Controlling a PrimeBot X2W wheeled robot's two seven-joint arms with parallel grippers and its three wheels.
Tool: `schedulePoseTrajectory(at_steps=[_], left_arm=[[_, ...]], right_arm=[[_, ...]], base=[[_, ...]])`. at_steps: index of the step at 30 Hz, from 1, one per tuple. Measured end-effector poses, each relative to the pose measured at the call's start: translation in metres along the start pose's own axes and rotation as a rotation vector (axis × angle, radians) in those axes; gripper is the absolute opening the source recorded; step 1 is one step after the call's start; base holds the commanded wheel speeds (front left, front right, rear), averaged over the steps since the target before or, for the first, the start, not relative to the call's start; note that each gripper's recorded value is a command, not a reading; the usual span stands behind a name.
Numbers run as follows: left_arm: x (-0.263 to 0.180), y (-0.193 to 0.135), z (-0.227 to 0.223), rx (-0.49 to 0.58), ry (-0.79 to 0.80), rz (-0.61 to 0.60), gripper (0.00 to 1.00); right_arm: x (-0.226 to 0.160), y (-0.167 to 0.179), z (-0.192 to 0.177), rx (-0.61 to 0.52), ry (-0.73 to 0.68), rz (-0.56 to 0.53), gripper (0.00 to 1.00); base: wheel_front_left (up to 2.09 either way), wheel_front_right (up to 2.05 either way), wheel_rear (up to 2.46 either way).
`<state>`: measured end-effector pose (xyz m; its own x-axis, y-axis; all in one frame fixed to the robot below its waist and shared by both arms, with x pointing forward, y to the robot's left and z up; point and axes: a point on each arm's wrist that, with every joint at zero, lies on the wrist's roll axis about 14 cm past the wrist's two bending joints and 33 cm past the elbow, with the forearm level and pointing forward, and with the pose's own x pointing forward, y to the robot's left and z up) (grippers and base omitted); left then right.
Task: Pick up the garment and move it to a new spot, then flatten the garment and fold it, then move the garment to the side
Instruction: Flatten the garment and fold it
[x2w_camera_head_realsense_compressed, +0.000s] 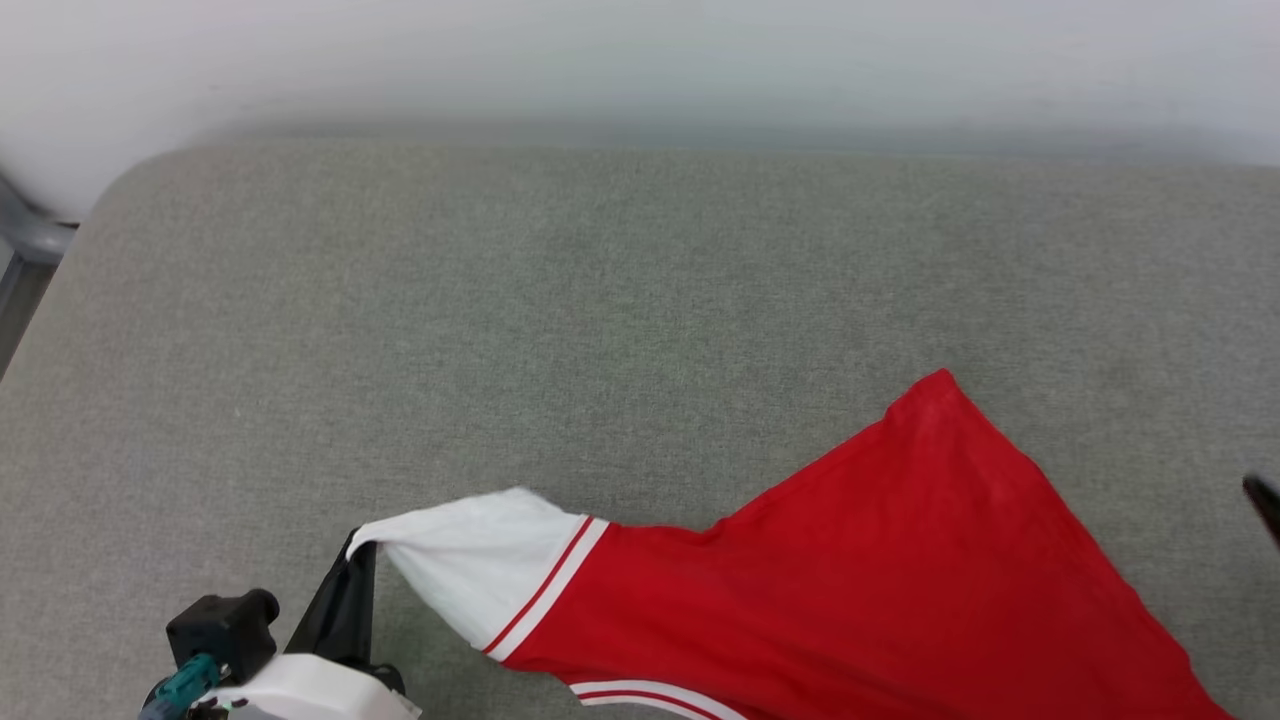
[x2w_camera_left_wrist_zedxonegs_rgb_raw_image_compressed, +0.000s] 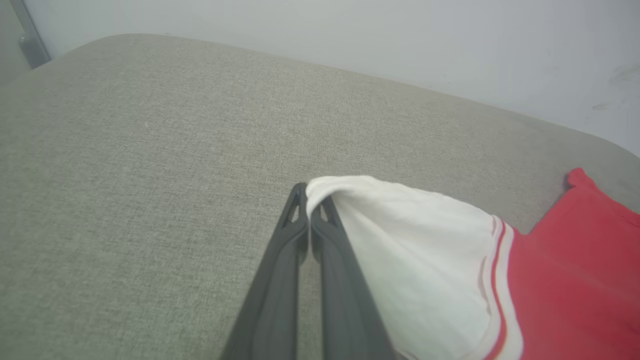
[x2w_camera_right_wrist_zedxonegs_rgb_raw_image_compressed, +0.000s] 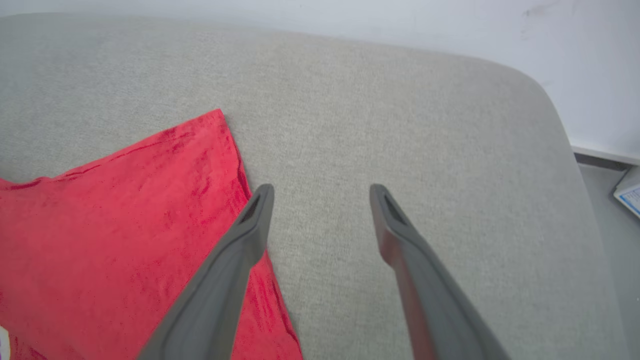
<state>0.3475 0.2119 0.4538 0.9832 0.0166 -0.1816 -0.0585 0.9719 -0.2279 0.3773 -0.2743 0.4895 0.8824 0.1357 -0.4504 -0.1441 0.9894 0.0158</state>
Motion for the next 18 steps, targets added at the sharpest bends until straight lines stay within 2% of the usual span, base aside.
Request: schedulePoseTrajectory(at_steps=[1, 3, 8, 9, 10, 18], left_arm=[[0.003, -0.001, 0.003, 0.003, -0.007, -0.002, 0.0], [0.007, -0.001, 0.004, 0.004, -0.011, -0.003, 0.0], [0.013, -0.002, 0.006, 0.01, -0.014, -0.007, 0.0], [0.015, -0.002, 0.006, 0.013, -0.014, -0.007, 0.0], [0.019, -0.002, 0.006, 0.013, -0.015, -0.007, 0.0], [0.03, -0.003, 0.002, 0.009, -0.009, -0.004, 0.0]], right_arm=[[0.01, 0.006, 0.025, -0.05, -0.033, 0.029, 1.0], [0.023, 0.015, 0.043, -0.102, -0.038, 0.059, 1.0], [0.053, 0.04, 0.056, -0.183, 0.036, 0.146, 1.0], [0.06, 0.045, 0.057, -0.201, 0.066, 0.162, 1.0], [0.08, 0.063, 0.044, -0.242, 0.192, 0.219, 1.0], [0.129, 0.11, 0.022, -0.342, 0.395, 0.335, 1.0]], base=[[0.0, 0.0, 0.0], [0.0, 0.0, 0.0], [0.0, 0.0, 0.0], [0.0, 0.0, 0.0], [0.0, 0.0, 0.0], [0.0, 0.0, 0.0]])
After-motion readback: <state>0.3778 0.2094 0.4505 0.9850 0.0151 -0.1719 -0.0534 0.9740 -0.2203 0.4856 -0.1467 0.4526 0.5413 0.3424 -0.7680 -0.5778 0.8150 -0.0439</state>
